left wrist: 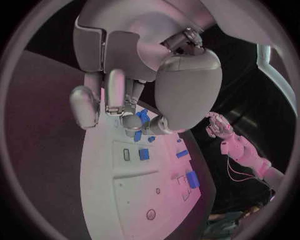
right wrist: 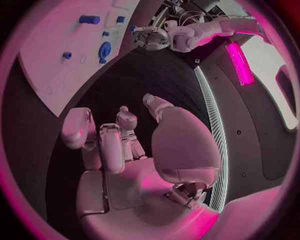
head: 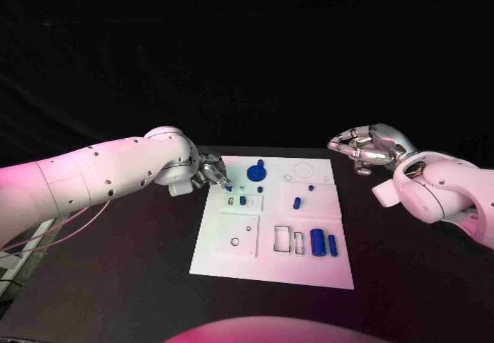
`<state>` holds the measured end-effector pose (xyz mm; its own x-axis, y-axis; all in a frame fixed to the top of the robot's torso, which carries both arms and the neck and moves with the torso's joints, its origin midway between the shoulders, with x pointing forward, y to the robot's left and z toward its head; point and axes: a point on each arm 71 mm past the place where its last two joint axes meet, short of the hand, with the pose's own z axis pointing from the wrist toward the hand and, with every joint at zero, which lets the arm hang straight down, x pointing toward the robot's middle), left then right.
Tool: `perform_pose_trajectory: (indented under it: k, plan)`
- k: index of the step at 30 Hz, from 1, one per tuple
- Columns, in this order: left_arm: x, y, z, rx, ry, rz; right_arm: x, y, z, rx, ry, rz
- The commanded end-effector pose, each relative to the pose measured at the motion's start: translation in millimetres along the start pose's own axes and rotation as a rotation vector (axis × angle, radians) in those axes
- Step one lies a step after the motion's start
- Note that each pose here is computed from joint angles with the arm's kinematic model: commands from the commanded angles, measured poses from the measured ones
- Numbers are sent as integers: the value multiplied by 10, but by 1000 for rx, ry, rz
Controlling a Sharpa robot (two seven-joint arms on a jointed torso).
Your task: Assemble the parts on the task board
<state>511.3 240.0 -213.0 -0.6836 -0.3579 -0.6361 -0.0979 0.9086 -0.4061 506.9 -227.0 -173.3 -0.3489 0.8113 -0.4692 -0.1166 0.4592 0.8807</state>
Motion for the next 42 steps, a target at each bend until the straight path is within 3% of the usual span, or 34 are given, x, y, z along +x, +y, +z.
perform_pose_trajectory:
  k: [1, 8, 15, 32, 42]
  plan:
    - [21, -28, -3, 38, -64, 44, 15, 0, -1, -6, 14, 1]
    - [168, -17, 22, 43, -42, 90, 15, -10, -4, -3, 14, 1]
    - [232, -22, 45, 43, -18, 107, 17, -14, -3, -2, 14, 1]
    - [248, -7, 98, 13, -8, 117, 15, -16, -8, -2, 16, 1]
    - [285, -6, 112, -3, 33, 139, 14, -17, -10, -2, 15, 1]
